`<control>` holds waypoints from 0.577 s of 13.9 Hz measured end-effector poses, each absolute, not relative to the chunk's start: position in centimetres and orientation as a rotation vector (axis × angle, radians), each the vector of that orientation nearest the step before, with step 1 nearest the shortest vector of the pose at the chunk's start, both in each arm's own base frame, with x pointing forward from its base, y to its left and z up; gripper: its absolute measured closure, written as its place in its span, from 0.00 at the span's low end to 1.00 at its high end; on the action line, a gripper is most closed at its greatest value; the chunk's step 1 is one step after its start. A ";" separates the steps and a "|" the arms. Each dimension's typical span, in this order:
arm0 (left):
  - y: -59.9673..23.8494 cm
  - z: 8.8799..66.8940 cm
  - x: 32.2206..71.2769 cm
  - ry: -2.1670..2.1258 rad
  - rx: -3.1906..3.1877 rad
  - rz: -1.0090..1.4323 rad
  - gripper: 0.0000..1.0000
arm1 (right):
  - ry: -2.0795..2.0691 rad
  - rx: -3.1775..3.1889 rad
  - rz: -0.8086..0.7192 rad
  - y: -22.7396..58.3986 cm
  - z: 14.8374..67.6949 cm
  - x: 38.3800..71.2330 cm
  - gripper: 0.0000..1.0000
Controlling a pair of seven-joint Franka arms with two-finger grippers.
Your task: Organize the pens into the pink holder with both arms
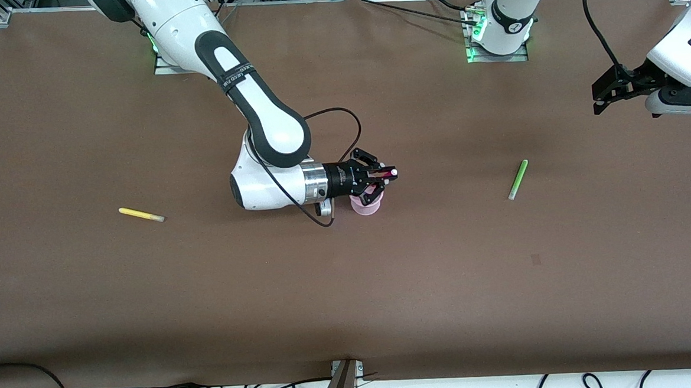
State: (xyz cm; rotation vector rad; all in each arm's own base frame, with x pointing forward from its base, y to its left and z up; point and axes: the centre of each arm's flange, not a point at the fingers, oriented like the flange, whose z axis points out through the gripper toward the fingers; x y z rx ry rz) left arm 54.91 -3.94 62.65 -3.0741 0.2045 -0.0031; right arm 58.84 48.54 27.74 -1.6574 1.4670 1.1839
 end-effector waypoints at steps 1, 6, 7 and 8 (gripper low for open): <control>-3.9 62.6 54.9 0.201 -3.074 -0.002 0.00 | 1.470 -1.660 1.187 48.7 27.5 58.6 0.82; -4.8 61.1 53.5 0.084 -3.098 0.051 0.00 | 1.443 -1.707 1.175 48.3 25.2 57.5 0.82; -4.8 60.9 53.1 0.057 -3.112 0.053 0.00 | 1.434 -1.716 1.171 48.2 24.9 57.4 0.82; -5.1 61.1 52.9 0.048 -3.124 0.049 0.00 | 1.423 -1.726 1.165 48.2 24.5 57.3 0.82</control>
